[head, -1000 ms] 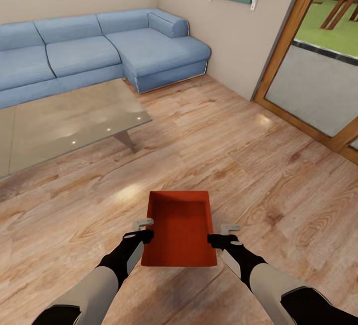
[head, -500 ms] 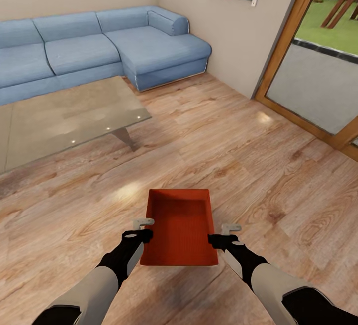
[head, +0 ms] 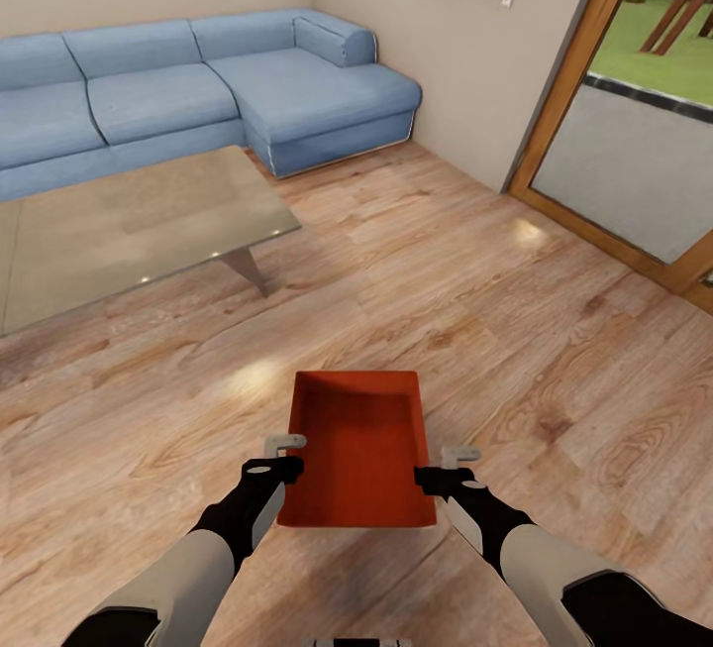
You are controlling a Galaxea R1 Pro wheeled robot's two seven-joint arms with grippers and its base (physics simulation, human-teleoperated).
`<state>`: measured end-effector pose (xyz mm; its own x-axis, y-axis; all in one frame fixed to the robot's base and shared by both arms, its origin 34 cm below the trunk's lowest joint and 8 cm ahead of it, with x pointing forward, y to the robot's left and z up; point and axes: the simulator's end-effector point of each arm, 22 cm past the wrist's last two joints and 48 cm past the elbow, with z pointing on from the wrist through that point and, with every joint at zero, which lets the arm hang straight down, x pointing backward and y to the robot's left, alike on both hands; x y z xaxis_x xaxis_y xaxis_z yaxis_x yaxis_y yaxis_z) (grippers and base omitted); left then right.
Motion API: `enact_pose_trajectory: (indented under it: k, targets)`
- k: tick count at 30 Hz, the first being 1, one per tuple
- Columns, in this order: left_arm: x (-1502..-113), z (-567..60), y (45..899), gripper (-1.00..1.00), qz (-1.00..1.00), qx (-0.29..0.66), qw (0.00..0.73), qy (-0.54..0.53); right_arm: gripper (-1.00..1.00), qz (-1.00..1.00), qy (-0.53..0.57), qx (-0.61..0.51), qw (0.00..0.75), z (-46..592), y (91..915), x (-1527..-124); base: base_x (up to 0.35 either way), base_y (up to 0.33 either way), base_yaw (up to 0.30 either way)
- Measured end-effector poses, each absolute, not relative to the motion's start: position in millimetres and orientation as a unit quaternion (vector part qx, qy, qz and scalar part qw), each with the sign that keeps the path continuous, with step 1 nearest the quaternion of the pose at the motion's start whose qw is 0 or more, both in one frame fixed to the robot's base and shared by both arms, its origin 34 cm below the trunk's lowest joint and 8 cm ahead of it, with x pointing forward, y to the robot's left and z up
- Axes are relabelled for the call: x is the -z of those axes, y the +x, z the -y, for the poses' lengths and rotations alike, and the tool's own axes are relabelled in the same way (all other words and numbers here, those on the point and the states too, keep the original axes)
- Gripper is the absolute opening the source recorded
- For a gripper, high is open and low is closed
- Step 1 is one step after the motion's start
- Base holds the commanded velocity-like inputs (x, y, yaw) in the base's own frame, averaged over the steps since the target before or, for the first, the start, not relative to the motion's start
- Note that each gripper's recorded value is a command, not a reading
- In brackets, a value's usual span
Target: Move the two storage containers from the living room to the garage. In the garage, place one container on the floor and stack the other container on top of it (either order is fine).
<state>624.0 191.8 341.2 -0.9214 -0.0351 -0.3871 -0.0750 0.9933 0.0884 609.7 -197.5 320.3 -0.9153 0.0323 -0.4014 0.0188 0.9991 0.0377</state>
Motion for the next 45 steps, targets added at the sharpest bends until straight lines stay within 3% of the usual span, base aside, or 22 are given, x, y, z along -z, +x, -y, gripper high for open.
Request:
enact_pose_trajectory:
  k: [45]
  targets:
    - [-247.5,-192.4,607.3,1.00,-0.979,-0.050,0.198,-0.028,1.00,-0.978,0.012,-0.013,0.207,198.3,587.1,-224.0,0.000,0.000,0.000]
